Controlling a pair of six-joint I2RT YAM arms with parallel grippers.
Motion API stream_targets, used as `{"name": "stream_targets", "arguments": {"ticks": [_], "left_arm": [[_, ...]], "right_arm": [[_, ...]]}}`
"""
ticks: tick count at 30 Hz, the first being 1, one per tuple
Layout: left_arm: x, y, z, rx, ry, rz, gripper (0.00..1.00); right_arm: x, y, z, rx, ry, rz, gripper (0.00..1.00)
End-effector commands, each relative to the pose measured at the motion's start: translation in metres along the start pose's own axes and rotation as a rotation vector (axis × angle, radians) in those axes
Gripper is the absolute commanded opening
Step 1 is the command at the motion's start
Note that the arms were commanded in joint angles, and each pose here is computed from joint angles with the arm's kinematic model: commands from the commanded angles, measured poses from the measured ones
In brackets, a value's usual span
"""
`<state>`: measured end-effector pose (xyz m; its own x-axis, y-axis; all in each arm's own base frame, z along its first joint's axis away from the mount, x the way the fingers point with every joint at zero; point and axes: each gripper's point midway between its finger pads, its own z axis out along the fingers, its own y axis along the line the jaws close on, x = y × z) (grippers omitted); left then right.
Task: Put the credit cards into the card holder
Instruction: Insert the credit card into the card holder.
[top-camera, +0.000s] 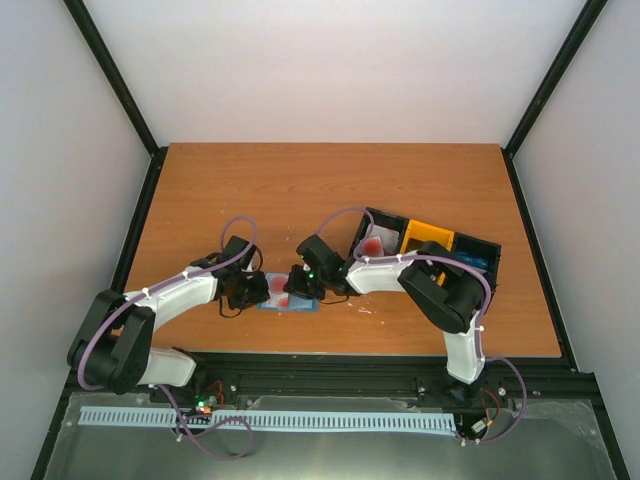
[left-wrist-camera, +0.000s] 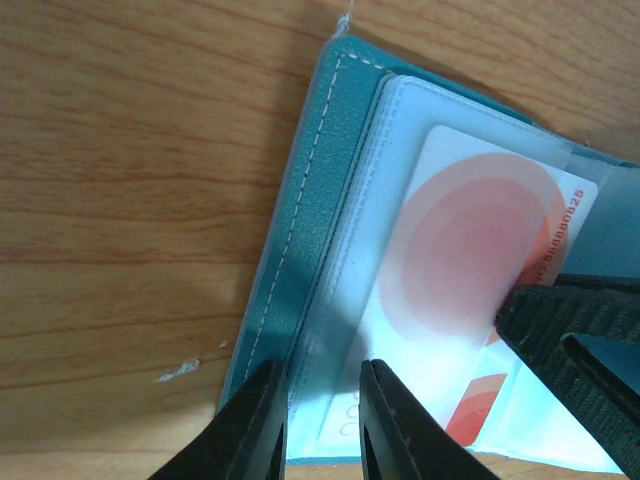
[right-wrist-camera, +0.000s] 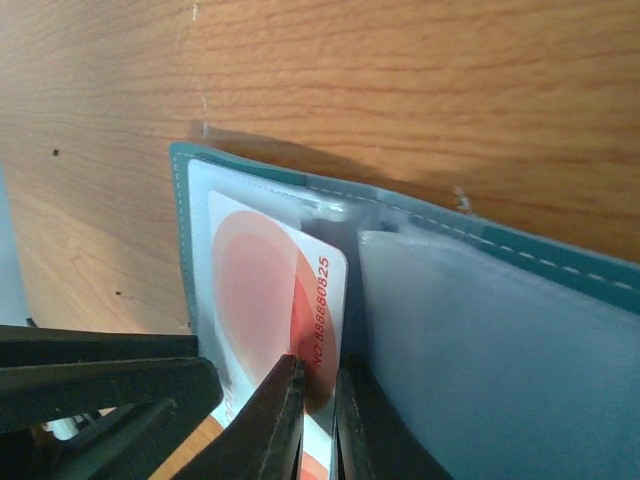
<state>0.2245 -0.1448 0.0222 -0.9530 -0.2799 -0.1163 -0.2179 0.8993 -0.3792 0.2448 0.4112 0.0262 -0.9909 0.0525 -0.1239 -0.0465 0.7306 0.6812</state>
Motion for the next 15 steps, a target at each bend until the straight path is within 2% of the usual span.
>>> {"name": "stream_targets", "arguments": {"ticks": [1,6,15], "left_arm": [[0.006,0.000,0.004,0.005,0.032,0.023,0.22],[0.005,-0.001,0.002,0.008,0.030,0.020,0.22],[-0.014,-0.019,-0.020,0.050,-0.052,0.046,0.31]], "right_arm": [[0.008,0.008,0.014,-0.057,0.038,0.006,0.10],[0.007,0.017,0.017,-0.108,0.043,-0.002,0.12],[-0.006,0.018,-0.017,0.011,-0.038,-0.086,0.32]]}}
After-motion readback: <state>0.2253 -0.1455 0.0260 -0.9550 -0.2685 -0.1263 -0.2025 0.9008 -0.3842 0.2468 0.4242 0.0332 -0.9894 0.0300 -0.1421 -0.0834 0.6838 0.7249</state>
